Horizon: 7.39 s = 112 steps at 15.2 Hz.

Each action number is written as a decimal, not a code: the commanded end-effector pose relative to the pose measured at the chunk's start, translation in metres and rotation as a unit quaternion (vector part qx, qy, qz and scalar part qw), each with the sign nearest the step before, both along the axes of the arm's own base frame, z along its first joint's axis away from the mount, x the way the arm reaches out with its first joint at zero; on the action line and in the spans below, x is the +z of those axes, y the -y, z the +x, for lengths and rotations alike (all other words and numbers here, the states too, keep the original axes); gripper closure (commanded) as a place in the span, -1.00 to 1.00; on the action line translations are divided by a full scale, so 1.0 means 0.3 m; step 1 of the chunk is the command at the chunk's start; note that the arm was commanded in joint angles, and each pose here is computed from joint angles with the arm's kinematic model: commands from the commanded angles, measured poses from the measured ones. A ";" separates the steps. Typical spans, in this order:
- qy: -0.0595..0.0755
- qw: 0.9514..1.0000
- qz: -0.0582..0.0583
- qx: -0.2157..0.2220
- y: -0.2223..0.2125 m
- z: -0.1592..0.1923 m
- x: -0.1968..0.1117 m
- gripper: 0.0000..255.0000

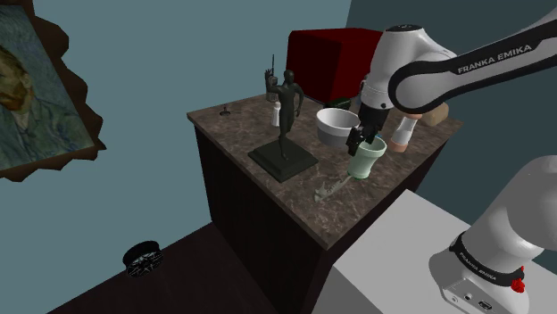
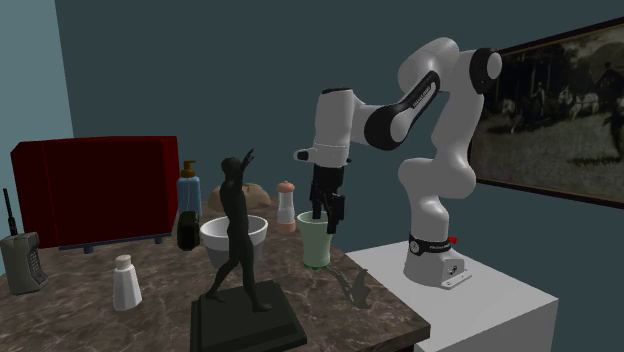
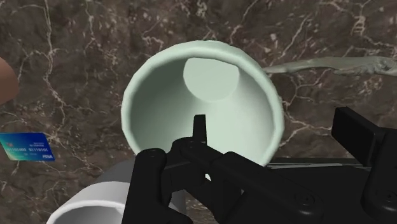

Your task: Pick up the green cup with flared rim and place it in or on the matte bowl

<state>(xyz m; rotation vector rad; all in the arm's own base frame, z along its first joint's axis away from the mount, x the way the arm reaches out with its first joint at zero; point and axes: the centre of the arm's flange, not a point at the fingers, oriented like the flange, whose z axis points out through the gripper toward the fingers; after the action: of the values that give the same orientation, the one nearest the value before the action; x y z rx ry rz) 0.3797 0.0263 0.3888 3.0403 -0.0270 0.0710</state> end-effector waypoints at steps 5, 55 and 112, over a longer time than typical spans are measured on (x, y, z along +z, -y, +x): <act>0.000 1.000 0.000 0.000 -0.002 0.002 -0.031 -1.00; 0.000 1.000 0.000 0.000 0.044 0.074 0.584 1.00; 0.000 1.000 0.000 0.000 0.409 0.678 0.462 -1.00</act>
<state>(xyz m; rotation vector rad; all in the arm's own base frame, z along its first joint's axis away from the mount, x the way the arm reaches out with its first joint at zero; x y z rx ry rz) 0.5847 -0.0973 0.5151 3.0403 -0.0272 0.0734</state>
